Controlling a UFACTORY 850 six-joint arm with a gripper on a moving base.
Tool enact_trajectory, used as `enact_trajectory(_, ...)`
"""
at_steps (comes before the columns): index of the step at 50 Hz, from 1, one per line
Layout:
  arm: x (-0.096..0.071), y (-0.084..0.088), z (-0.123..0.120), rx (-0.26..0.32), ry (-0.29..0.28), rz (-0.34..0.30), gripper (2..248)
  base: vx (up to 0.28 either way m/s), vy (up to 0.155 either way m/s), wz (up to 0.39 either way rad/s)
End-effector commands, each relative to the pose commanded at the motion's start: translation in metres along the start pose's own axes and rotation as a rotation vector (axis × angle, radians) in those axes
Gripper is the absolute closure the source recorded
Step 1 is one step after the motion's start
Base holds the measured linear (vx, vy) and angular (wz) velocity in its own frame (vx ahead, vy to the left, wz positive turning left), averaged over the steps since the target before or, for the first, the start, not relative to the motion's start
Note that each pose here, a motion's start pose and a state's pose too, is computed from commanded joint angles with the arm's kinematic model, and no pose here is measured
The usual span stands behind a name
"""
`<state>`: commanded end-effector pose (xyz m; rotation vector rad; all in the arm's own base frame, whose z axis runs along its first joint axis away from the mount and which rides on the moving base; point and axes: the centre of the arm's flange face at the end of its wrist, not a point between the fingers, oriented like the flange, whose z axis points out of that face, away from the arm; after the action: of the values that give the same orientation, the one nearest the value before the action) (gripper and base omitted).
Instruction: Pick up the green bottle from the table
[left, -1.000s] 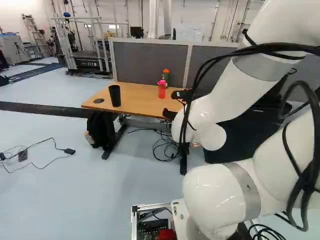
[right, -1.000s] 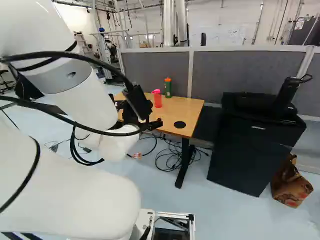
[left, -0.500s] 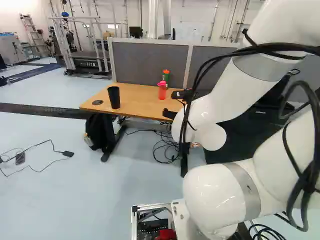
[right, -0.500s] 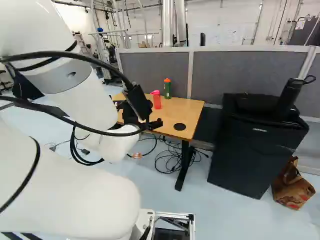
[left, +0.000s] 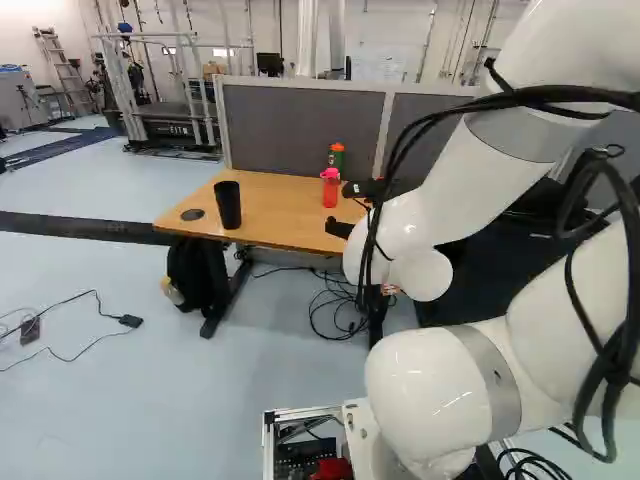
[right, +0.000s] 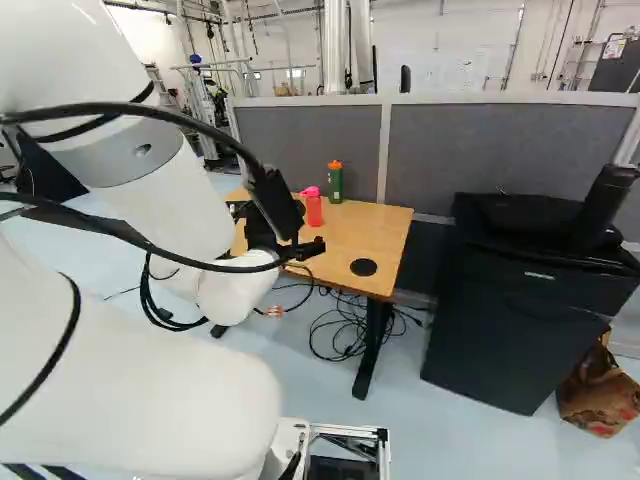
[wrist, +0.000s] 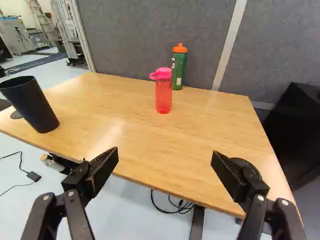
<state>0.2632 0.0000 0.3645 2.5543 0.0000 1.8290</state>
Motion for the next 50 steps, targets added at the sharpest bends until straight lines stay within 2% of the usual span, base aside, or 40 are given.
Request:
enact_trajectory(46,0.0,0.0,0.0,0.0,0.0,0.0,3,0.17,0.003,-0.014)
enact_trajectory(47,0.005,0.0,0.01,0.0,-0.006,0.0,3,0.152,0.006,-0.016)
enact_trajectory(50,0.008,0.0,0.015,0.0,-0.009,0.0,3,0.087,0.008,0.002)
